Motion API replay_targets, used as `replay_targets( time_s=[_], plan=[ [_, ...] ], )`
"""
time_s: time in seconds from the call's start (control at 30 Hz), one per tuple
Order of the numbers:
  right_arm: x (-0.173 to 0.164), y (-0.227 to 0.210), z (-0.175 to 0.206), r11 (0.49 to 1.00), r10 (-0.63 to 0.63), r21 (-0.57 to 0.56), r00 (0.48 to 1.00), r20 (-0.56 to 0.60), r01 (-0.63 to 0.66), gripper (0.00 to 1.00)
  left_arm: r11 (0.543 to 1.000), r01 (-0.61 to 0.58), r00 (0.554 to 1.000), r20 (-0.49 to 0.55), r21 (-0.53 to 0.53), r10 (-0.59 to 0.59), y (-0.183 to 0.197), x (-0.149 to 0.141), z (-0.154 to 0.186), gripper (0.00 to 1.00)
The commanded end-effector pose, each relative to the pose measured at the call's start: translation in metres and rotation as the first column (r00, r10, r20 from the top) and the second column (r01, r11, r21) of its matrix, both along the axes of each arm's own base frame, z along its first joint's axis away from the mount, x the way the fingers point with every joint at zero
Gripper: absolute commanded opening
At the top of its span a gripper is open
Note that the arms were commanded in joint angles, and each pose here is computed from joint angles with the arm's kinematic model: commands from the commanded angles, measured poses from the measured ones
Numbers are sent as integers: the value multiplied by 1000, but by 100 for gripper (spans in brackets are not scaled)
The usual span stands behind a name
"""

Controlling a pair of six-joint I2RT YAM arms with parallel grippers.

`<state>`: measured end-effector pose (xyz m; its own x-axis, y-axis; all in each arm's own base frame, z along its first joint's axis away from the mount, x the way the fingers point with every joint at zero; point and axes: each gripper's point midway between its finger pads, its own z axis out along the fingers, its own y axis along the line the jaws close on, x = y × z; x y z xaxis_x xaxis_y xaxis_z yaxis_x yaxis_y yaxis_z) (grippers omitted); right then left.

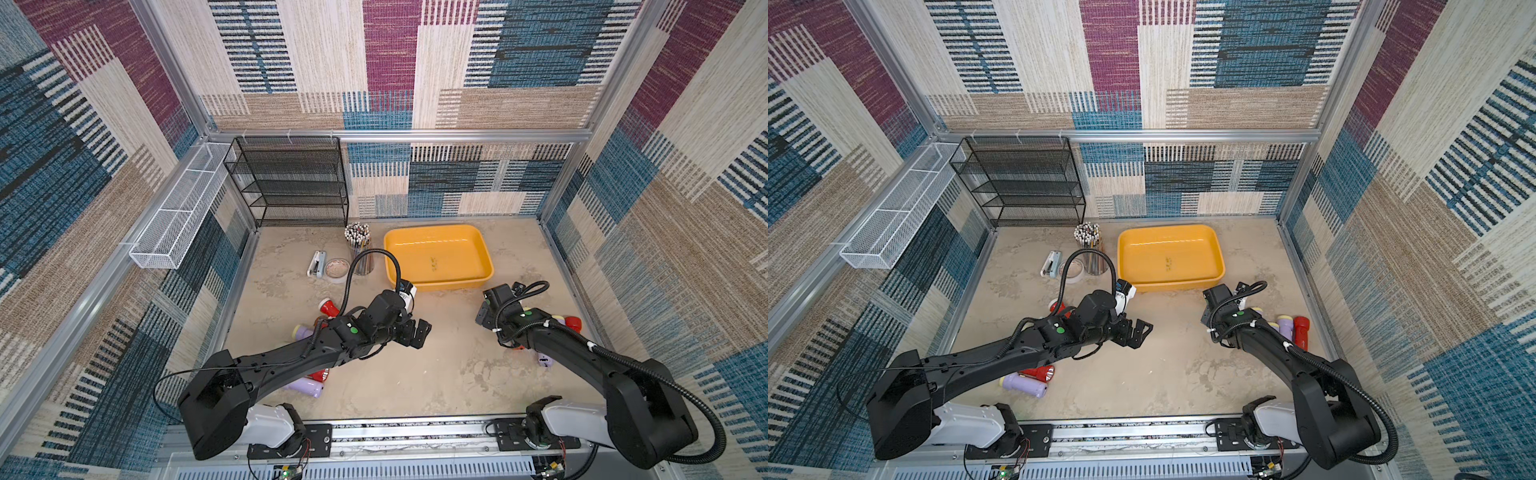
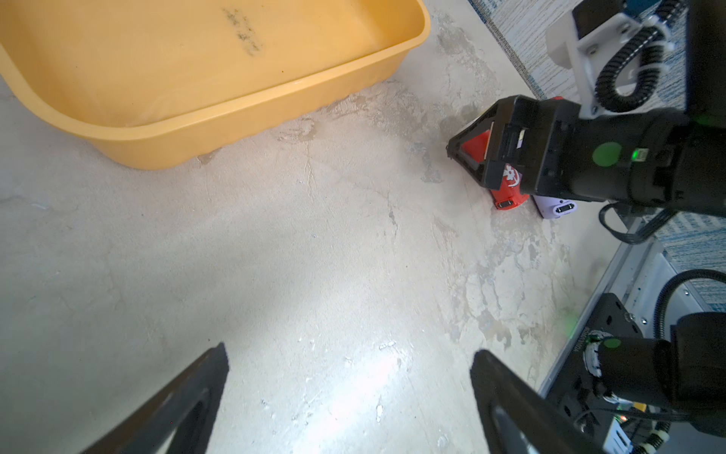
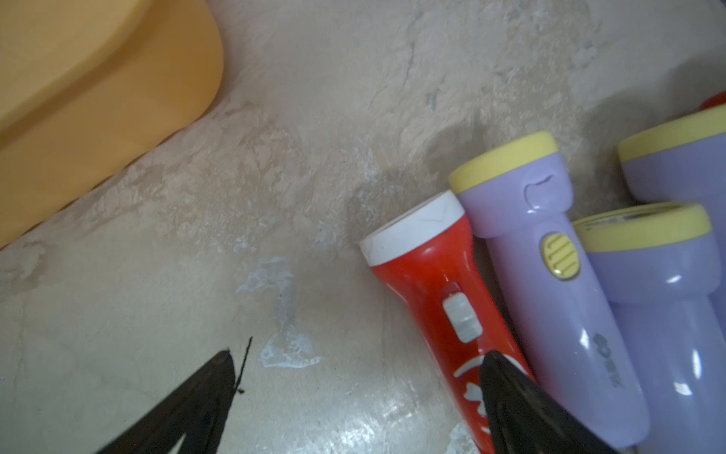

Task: Put the flashlights into the storage boxes
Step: Pick up the flashlight from the center of the board.

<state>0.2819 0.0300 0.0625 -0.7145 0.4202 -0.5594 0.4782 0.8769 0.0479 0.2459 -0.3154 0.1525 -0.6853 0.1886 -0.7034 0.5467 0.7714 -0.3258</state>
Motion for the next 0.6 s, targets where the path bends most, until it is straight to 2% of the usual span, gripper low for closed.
replay_targets(
  time_s=[0.0, 0.57],
  plan=[
    [-2, -9, 0, 999, -28, -33, 1000, -1, 28, 100, 1000, -10, 999, 37, 16, 10, 4, 4, 2, 100],
    [-1, -7, -8, 1000, 13, 12, 1000, -10, -13, 100, 999, -21, 999, 37, 45, 19, 11, 3, 0, 100]
  ],
)
